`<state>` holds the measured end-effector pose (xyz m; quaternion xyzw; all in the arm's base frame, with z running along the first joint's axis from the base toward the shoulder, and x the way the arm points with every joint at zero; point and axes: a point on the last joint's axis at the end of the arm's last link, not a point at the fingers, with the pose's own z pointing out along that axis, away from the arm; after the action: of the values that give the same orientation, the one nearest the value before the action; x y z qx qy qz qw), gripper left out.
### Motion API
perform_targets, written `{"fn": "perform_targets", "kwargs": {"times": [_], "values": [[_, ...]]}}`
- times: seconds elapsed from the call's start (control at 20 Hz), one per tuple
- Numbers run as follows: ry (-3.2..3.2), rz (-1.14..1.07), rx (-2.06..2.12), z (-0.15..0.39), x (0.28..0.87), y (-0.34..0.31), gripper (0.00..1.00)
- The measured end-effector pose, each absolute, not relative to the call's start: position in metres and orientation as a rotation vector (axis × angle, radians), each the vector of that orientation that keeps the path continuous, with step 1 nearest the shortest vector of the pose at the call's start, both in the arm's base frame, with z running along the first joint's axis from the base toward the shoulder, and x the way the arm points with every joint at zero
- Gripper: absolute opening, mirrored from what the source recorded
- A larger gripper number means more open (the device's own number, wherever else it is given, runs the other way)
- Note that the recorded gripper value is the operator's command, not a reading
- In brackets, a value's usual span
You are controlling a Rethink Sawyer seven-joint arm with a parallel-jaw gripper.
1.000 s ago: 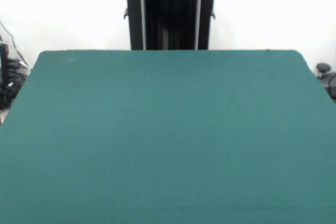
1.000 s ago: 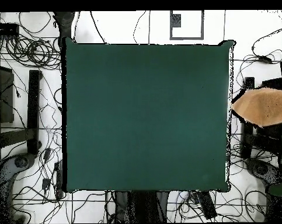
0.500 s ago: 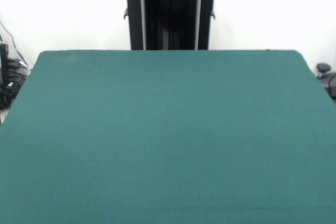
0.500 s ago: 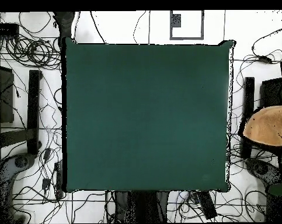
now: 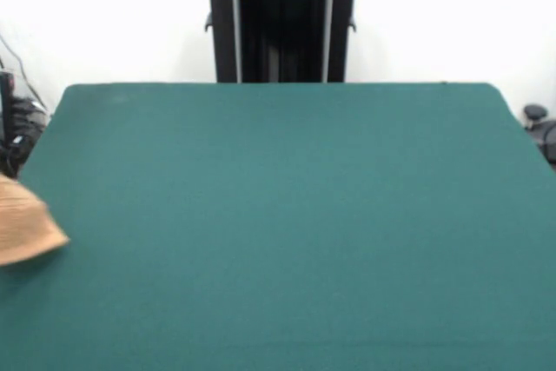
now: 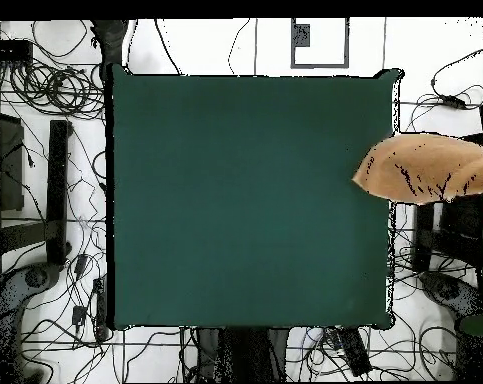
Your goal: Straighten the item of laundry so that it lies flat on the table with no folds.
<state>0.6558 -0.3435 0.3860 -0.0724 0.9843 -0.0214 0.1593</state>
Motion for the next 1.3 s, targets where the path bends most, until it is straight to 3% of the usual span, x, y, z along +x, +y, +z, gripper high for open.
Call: {"fn": "perform_targets", "kwargs": {"times": [0.35,1.3], "values": [[2.823,-0.027,-0.072,0.368,0.648,-0.287,0.00],[2.853,-0.023,0.115,0.352,0.616,-0.228,0.00]]}}
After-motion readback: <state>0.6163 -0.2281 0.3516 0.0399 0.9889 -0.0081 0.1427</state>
